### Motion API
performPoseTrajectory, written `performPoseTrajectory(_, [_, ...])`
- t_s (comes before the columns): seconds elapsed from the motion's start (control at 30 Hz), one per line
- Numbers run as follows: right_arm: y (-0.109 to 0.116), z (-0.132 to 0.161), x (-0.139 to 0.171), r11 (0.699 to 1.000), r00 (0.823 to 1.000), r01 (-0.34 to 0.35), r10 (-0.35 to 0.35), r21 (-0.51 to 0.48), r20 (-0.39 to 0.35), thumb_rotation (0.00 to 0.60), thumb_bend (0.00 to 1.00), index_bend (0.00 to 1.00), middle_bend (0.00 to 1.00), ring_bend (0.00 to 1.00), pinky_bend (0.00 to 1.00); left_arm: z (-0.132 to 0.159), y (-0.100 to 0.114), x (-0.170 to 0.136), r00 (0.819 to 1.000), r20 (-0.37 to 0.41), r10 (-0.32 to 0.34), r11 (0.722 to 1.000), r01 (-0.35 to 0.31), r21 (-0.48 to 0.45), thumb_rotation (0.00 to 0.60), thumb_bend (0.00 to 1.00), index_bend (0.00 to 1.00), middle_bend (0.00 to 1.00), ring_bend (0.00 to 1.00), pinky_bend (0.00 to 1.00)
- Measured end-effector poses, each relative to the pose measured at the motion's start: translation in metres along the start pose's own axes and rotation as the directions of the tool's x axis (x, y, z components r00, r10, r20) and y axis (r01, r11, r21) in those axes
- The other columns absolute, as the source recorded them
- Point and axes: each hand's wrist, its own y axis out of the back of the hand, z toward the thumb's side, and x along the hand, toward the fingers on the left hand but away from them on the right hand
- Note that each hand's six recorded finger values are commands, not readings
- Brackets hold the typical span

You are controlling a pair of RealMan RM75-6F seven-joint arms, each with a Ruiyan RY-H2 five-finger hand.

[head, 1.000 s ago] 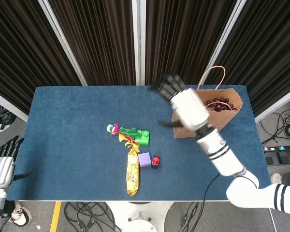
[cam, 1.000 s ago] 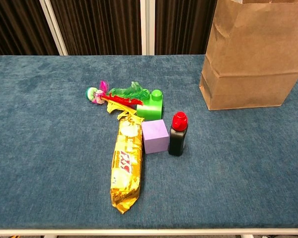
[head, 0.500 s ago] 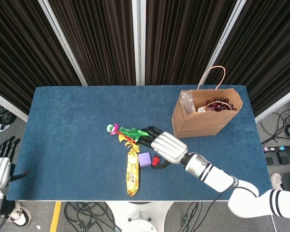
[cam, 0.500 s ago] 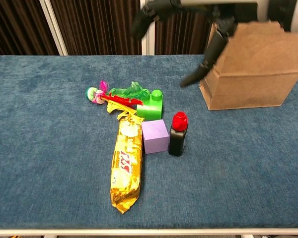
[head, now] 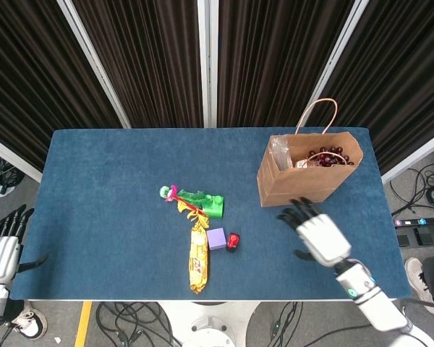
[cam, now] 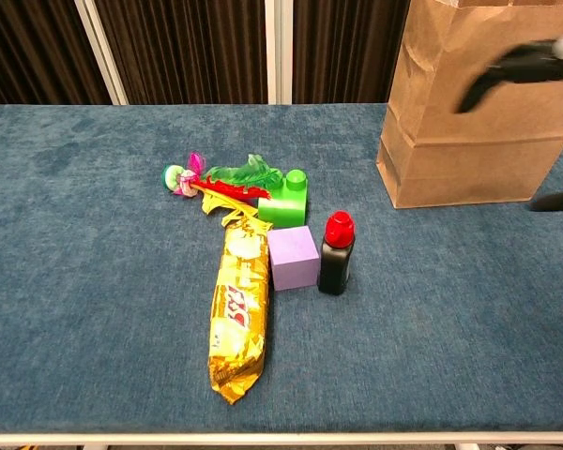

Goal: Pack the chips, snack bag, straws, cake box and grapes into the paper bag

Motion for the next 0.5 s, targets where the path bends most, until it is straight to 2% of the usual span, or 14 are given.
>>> performPoseTrajectory(0.1, [-0.009, -0.032, 0.028, 0.999, 0.993, 0.033, -0.036, 0.033, 0.116, 0.600, 0.00, 0.24, 0.22, 0.09, 0.11, 0.000, 0.001, -0.001, 1.000, -0.002, -0.001, 1.000, 0.002, 0.004, 0.600, 0.09, 0.05, 0.01, 0.00, 0.12])
performPoseTrajectory(0.23, [-0.018, -0.066, 0.060, 0.995, 0.969, 0.077, -0.091, 0.071, 0.231, 0.600, 0.00, 0.24, 0.22, 0.09, 0.11, 0.001, 0.002, -0.003, 1.000, -0.001, -0.006, 1.000, 0.006, 0.010, 0.600, 0.09, 0.05, 0.01, 0.00, 0.12])
performPoseTrajectory(0.5, [-0.027, -0.109, 0.091, 0.989, 0.915, 0.117, -0.142, 0.087, 0.377, 0.600, 0.00, 0.24, 0.22, 0.09, 0.11, 0.003, 0.003, -0.007, 1.000, -0.002, -0.014, 1.000, 0.014, 0.027, 0.600, 0.09, 0.05, 0.01, 0.00, 0.12])
